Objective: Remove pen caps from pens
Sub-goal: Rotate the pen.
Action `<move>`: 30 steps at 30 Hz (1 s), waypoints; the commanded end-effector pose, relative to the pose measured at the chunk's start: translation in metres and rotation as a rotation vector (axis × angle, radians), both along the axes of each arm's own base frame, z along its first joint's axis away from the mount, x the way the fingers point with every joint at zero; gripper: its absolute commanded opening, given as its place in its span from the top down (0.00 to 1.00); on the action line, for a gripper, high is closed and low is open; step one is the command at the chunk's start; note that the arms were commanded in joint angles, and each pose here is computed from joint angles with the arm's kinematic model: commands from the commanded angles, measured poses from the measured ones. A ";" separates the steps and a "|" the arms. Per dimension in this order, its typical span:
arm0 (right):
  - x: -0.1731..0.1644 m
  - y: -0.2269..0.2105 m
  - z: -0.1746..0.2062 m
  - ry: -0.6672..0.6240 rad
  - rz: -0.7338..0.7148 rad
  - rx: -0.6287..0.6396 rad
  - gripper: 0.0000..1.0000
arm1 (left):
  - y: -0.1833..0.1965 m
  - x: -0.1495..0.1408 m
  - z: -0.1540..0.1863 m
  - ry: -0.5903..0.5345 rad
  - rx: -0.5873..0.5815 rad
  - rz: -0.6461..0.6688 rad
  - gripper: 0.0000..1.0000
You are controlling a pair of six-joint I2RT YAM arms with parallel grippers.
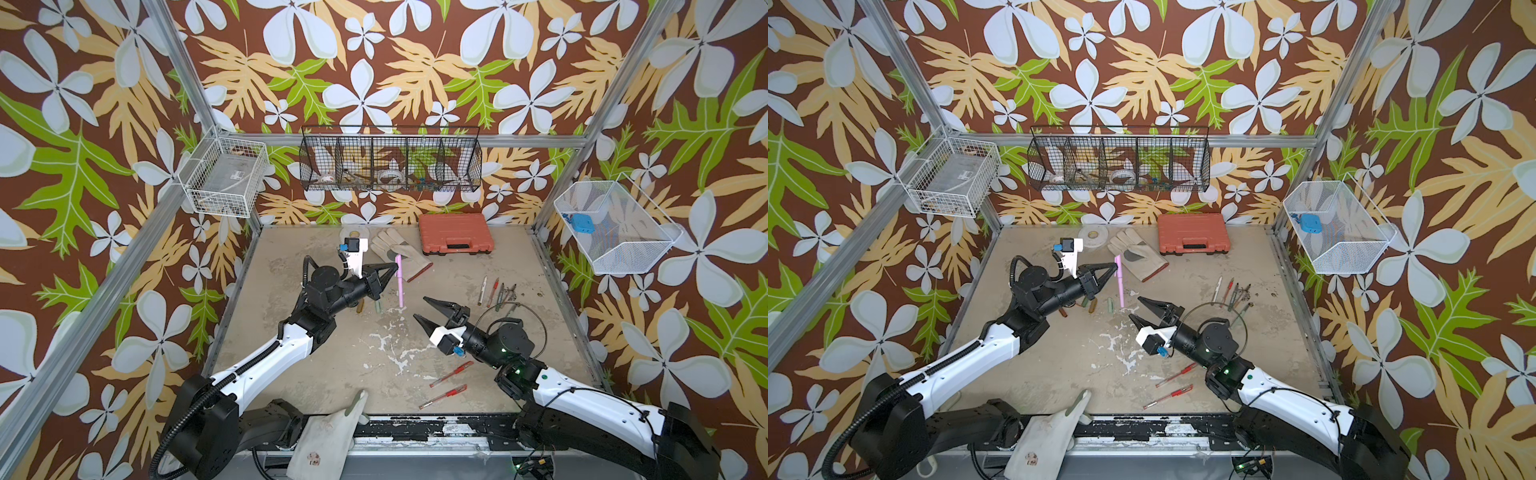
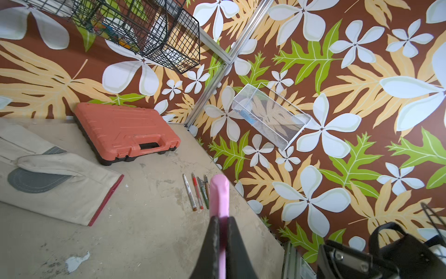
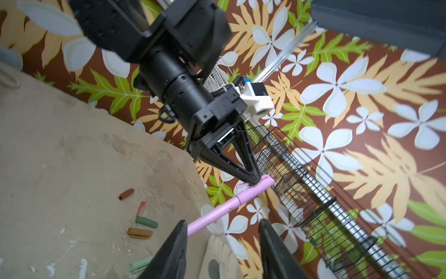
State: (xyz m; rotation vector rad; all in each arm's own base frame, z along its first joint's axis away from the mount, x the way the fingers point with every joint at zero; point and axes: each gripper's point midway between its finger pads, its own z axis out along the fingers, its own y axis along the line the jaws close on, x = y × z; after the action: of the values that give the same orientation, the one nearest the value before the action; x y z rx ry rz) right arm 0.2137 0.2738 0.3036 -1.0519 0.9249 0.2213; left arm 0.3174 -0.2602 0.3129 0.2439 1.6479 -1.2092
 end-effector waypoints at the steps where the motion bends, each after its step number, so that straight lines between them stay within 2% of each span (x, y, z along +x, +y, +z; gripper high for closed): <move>1: 0.022 -0.008 -0.010 0.384 -0.073 0.173 0.51 | 0.011 0.000 0.008 -0.089 -0.032 0.061 1.00; 3: 0.042 -0.015 -0.012 0.519 -0.151 0.222 0.50 | 0.015 -0.003 -0.002 -0.100 -0.033 0.072 1.00; 5: 0.056 -0.020 -0.018 0.620 -0.170 0.252 0.50 | 0.017 -0.005 -0.011 -0.112 -0.029 0.075 1.00; 9: 0.068 -0.028 -0.022 0.742 -0.108 0.343 0.49 | 0.020 -0.007 -0.027 -0.112 -0.022 0.089 1.00; 12: 0.070 -0.028 -0.031 0.831 -0.050 0.362 0.49 | 0.022 -0.008 -0.034 -0.121 -0.010 0.095 1.00; 18: 0.064 -0.022 -0.055 0.896 -0.006 0.331 0.49 | 0.023 -0.011 -0.043 -0.132 0.012 0.096 1.00; 23: 0.059 -0.022 -0.063 0.901 0.014 0.339 0.49 | 0.019 -0.023 -0.043 -0.157 -0.004 0.038 1.00; 30: 0.032 0.008 -0.066 0.990 0.267 0.262 0.52 | 0.014 -0.044 -0.047 -0.209 -0.028 -0.057 1.00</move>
State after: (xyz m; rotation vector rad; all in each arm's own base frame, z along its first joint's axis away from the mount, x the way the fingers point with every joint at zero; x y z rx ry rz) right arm 0.2637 0.2678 0.2252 -0.7053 1.6435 0.9791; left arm 0.2849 -0.2430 0.2468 0.3220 1.5573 -1.1626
